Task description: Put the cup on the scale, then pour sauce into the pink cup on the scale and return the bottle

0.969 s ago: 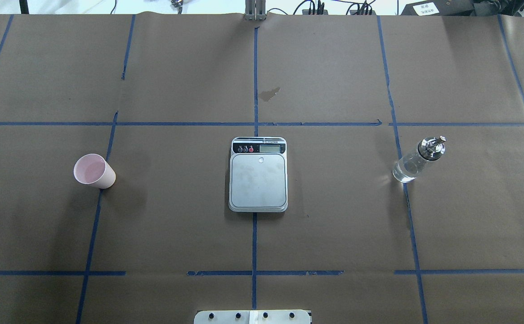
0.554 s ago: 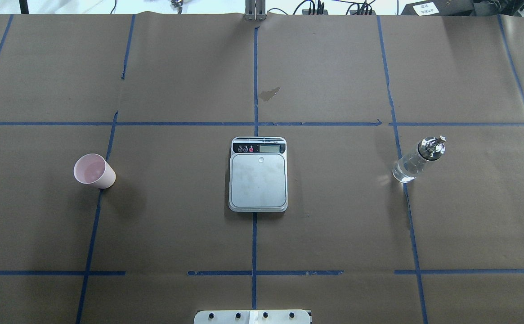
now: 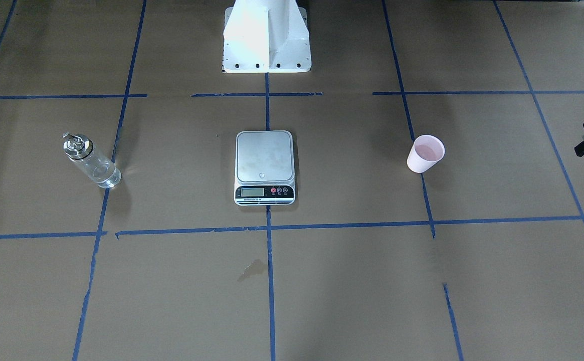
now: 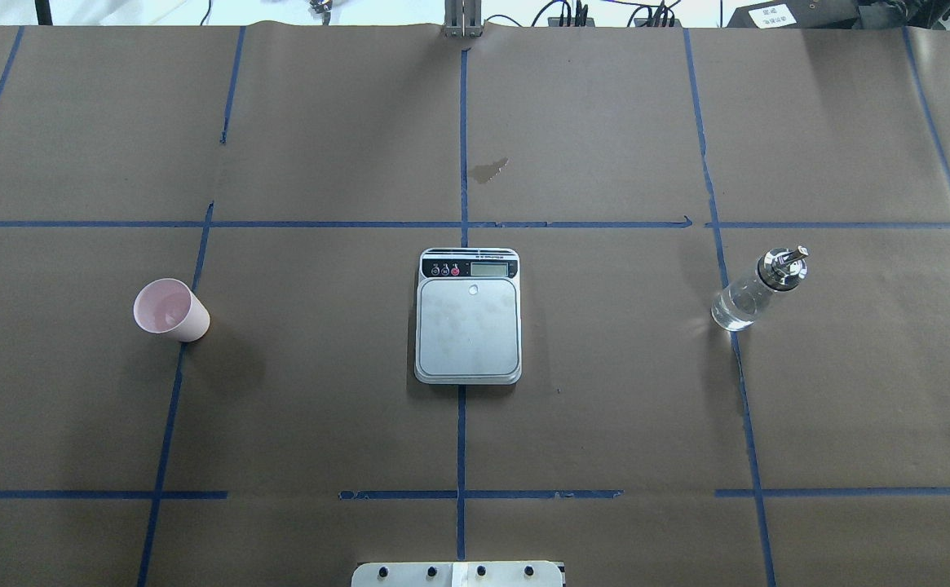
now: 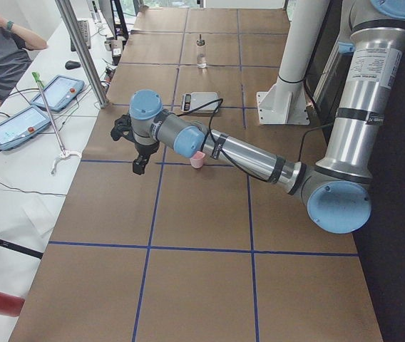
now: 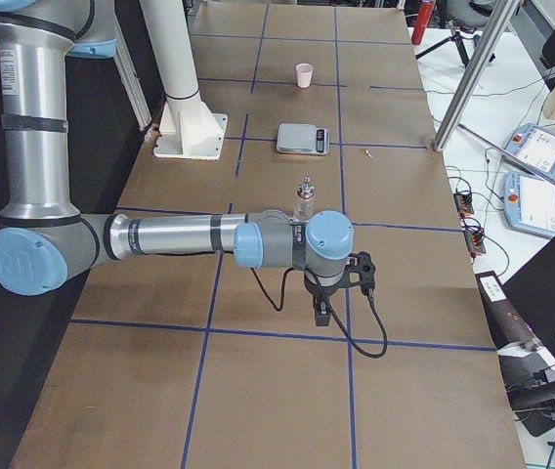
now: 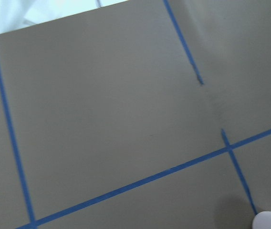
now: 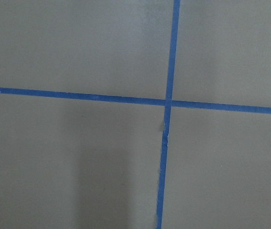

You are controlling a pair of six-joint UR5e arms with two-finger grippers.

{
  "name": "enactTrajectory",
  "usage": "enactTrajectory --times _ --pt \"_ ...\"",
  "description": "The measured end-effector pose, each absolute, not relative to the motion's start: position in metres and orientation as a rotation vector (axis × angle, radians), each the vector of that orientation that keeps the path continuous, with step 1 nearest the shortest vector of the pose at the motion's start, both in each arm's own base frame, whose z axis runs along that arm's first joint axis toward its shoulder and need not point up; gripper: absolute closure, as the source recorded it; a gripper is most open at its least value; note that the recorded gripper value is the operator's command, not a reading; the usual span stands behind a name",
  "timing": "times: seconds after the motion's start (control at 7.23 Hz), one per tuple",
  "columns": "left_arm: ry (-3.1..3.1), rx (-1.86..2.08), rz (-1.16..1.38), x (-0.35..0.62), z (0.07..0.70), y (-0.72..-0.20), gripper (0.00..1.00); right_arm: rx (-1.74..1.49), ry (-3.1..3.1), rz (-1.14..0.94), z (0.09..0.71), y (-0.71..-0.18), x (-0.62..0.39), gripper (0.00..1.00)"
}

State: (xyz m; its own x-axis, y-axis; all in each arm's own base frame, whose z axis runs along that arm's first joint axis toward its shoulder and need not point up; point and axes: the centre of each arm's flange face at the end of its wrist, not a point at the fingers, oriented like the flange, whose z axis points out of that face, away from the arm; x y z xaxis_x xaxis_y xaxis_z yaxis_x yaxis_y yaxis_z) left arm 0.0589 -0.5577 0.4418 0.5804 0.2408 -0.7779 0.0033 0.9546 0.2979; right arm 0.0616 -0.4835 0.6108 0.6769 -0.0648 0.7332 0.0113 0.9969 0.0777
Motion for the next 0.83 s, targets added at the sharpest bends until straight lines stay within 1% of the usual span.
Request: enactTrajectory --times 0.28,0.55,0.83 --pt "0.982 0.157 0.012 0.126 0.423 -0.533 0.0 0.057 -0.826 0.005 0.604 -0.489 0.061 0.0" --pt "1.03 0.104 -0.158 0.177 0.442 -0.488 0.0 0.066 -0.828 0.014 0.599 -0.492 0.061 0.0" --pt "1.005 0.07 -0.299 0.256 0.462 -0.443 0.0 0.107 -0.825 -0.003 0.599 -0.493 0.061 0.0"
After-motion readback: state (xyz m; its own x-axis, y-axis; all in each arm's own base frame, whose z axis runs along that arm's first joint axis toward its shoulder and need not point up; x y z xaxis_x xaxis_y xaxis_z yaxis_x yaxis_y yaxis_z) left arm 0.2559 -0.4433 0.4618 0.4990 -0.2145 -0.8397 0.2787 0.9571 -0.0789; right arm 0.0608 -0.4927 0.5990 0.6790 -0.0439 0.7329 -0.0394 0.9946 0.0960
